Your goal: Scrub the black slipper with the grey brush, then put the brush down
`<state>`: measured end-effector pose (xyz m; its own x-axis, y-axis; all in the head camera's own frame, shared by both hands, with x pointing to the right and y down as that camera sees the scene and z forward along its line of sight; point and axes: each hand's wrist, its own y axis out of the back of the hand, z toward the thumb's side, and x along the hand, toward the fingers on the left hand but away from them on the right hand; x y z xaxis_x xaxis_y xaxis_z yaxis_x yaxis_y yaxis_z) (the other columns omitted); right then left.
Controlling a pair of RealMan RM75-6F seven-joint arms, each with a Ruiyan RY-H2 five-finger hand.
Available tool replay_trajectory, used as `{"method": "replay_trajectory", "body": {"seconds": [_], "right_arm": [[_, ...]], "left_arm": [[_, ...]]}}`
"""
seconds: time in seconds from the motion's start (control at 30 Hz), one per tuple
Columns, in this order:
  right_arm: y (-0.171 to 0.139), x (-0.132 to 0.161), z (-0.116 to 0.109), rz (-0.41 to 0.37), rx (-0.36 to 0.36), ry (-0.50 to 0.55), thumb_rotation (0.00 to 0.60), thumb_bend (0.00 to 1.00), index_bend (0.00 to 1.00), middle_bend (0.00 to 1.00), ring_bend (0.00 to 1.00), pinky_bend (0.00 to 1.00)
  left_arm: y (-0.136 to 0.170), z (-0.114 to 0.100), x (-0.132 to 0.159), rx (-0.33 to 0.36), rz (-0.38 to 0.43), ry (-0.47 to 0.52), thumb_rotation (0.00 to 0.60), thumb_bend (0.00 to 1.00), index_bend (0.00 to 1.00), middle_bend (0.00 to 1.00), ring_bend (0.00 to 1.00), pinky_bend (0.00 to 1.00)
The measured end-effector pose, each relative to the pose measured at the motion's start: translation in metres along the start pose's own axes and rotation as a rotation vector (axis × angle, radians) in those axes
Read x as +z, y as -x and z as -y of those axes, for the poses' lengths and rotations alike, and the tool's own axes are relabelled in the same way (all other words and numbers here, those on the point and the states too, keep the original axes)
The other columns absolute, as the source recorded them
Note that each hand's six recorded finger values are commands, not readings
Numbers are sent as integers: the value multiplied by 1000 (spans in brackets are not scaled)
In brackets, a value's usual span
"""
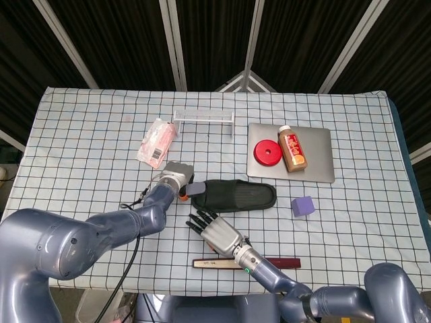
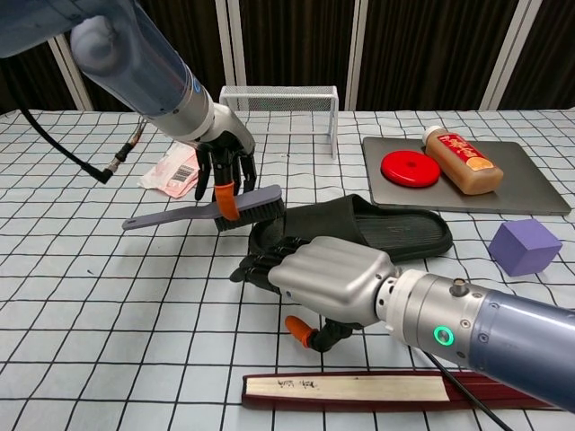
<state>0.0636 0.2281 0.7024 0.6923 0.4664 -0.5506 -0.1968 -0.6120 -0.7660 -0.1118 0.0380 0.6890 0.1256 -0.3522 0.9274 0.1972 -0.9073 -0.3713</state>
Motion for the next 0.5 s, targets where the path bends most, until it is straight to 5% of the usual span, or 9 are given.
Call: {"method": "replay_trajectory", "body": {"seconds": [0.3, 0.5], "right_arm": [[-28, -5, -21, 17, -83, -21, 600, 673, 0, 15, 0, 0], [-75, -24, -41, 93, -178, -40, 600, 673, 0, 15, 0, 0]], "left_arm": [[25, -6, -17, -11, 0, -27, 600, 479, 451, 487, 395, 416], [50, 12, -49, -28, 15, -90, 600, 482, 448, 481, 395, 359]]}}
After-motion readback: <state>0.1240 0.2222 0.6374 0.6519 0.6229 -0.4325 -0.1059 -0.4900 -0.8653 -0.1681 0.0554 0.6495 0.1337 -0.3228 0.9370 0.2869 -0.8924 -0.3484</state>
